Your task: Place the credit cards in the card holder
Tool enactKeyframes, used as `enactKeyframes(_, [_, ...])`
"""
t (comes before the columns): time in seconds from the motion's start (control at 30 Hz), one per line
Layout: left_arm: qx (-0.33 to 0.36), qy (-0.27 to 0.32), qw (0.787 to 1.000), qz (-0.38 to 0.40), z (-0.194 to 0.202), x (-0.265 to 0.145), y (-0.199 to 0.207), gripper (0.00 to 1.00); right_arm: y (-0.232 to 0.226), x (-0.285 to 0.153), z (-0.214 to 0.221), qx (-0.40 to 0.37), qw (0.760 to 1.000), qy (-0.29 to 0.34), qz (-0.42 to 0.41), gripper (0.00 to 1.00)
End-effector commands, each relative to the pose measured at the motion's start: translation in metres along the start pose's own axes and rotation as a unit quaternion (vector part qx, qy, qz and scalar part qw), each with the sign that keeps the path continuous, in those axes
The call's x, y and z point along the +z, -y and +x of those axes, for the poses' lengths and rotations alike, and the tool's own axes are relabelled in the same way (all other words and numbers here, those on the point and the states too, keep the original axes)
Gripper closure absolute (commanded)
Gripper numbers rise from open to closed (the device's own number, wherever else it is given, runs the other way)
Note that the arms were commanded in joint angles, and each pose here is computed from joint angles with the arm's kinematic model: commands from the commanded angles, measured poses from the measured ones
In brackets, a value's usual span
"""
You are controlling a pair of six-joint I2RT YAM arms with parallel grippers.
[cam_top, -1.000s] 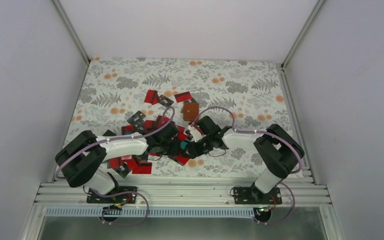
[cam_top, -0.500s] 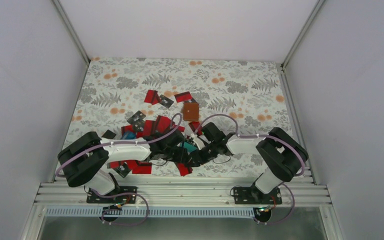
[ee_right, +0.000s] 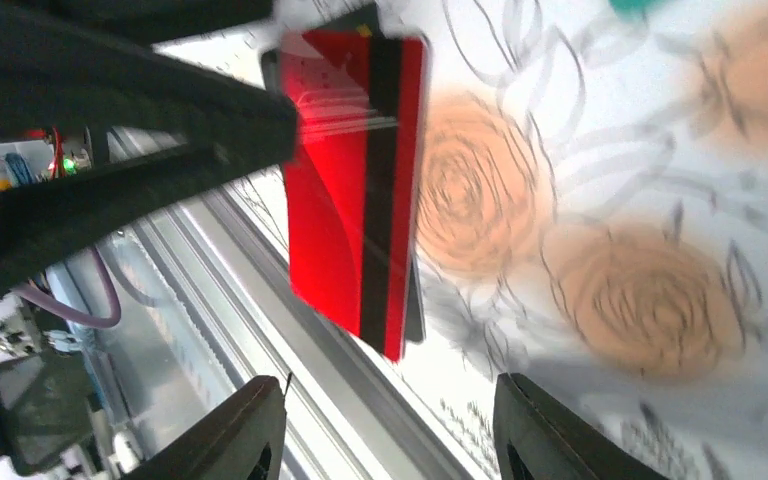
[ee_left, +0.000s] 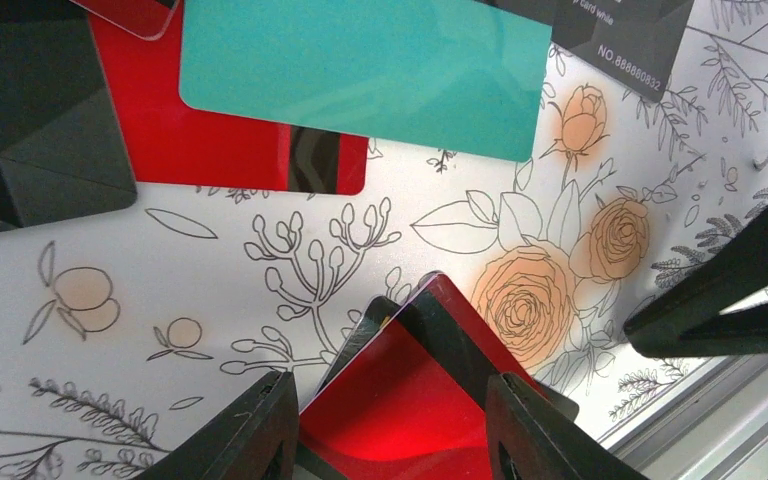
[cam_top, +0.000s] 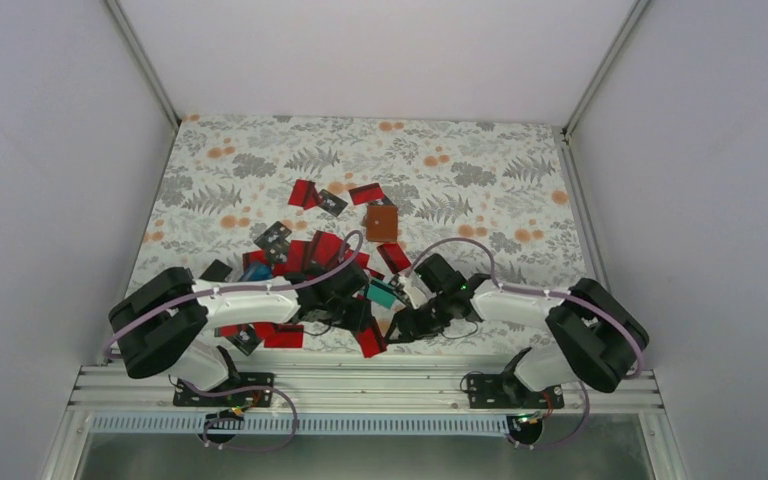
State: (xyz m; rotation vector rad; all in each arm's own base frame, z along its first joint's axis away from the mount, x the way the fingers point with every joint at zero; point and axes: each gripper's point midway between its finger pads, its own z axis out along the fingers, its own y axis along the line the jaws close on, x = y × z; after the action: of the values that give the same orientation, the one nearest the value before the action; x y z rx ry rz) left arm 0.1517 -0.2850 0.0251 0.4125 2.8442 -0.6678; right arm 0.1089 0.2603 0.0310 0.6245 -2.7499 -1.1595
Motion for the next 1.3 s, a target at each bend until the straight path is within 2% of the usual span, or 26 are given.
enactKeyframes(0.0, [0.013,0.019,1.0,-0.008,-0.011,-0.013,0.005,0.52,0.006,0.001,0.037,0.11,0.993,-0.044,0.001,0.47])
enactKeyframes(0.1, [0.024,0.027,0.999,-0.01,-0.013,-0.011,0.004,0.53,0.001,0.002,0.046,0.137,0.99,-0.044,-0.001,0.47])
enactKeyframes(0.3, [0.046,0.03,0.998,0.003,-0.011,-0.003,0.005,0.53,0.002,-0.001,0.044,0.227,0.974,0.008,-0.009,0.48])
enactKeyframes(0.73, [0.081,-0.004,0.996,0.028,0.004,0.013,0.006,0.54,0.003,0.014,0.011,0.346,0.93,0.123,0.001,0.49])
enactKeyframes(0.97, [0.079,-0.025,0.996,0.044,0.018,0.016,0.004,0.54,-0.004,0.029,0.005,0.365,0.919,0.151,0.0,0.5])
enactKeyframes(1.27, [0.067,-0.037,0.995,0.061,0.033,0.011,0.001,0.55,-0.01,0.033,-0.01,0.374,0.91,0.182,-0.006,0.56])
